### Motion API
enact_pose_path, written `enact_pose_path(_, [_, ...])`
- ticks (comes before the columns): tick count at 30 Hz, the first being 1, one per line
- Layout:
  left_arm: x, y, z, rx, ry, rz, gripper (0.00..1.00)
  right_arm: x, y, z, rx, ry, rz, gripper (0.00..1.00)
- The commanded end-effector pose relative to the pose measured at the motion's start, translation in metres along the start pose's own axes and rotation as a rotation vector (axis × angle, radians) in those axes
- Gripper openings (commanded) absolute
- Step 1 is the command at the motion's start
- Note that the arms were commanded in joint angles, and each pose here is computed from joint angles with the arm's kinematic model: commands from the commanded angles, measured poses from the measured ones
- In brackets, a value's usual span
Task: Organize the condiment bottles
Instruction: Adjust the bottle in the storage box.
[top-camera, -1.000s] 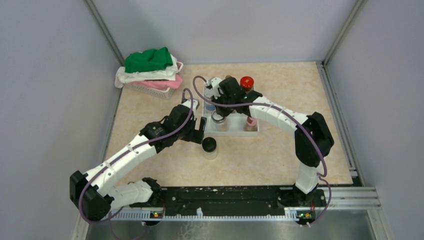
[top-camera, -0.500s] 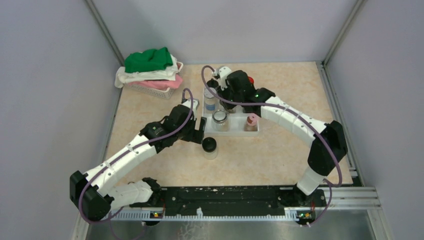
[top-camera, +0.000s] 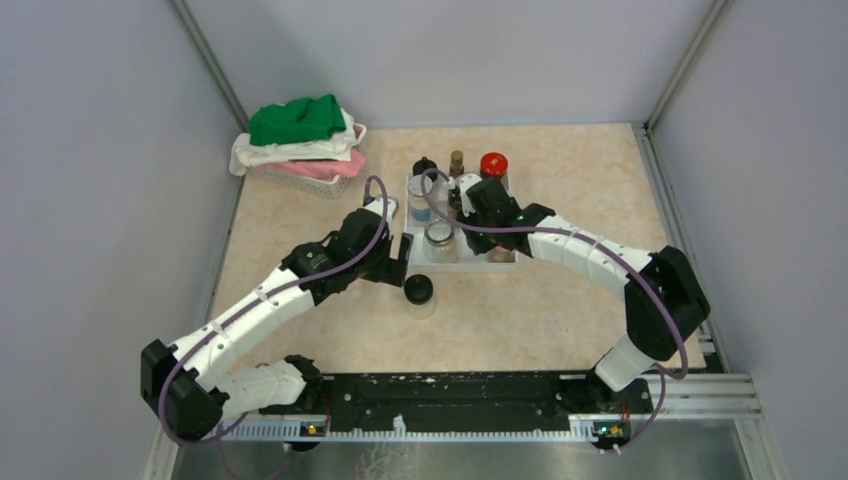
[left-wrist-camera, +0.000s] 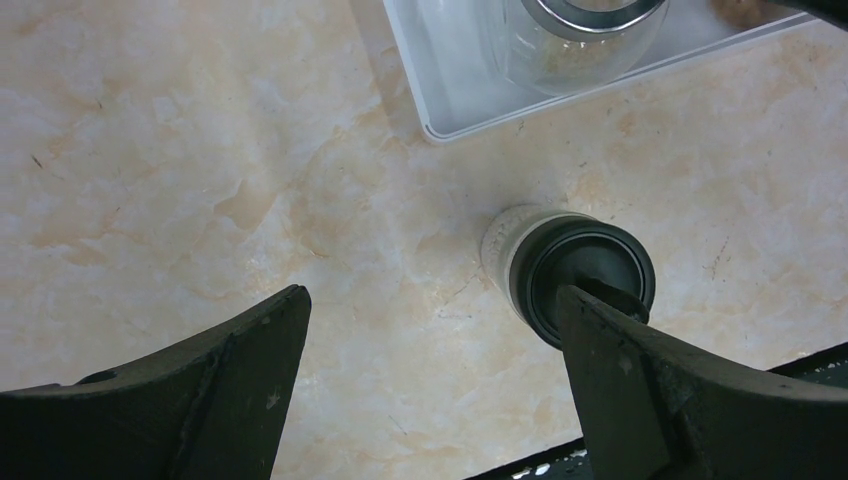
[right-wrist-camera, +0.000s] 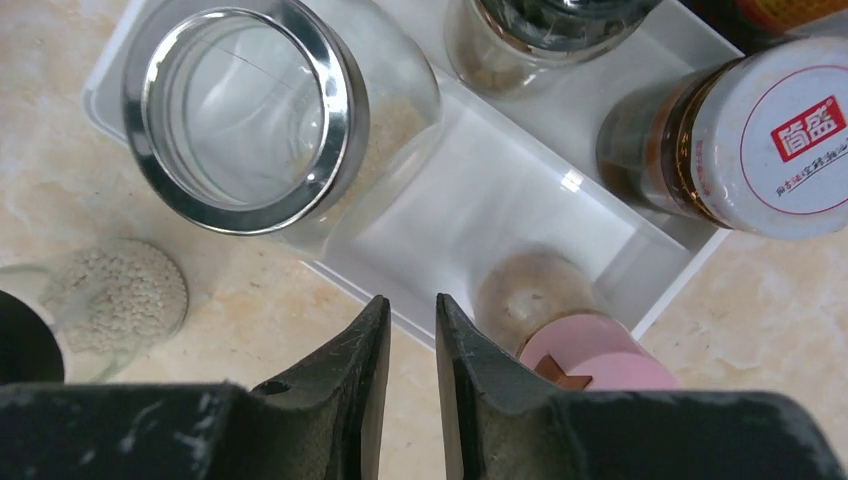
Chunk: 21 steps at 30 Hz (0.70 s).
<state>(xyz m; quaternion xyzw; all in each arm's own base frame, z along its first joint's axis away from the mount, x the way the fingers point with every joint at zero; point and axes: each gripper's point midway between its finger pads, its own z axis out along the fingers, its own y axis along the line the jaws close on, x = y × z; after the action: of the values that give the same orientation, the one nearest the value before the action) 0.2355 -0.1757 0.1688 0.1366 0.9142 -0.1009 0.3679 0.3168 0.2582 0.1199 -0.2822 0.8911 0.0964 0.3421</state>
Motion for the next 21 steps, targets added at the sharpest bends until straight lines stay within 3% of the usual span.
enact_pose_path(1, [-0.024,-0.002,0.004,-0.018,-0.045,0.011,0.99,-0.019,-0.003,-0.004,-0.01,-0.096,0.047,0.23])
enact_pose_path(12, [-0.035,-0.007,0.012,-0.019,-0.045,0.013,0.99,-0.003,0.026,0.048,-0.159,-0.057,0.092,0.21])
enact_pose_path(21, [-0.034,-0.004,0.006,-0.025,-0.051,0.009,0.99,-0.003,0.041,0.054,-0.214,-0.055,0.102,0.2])
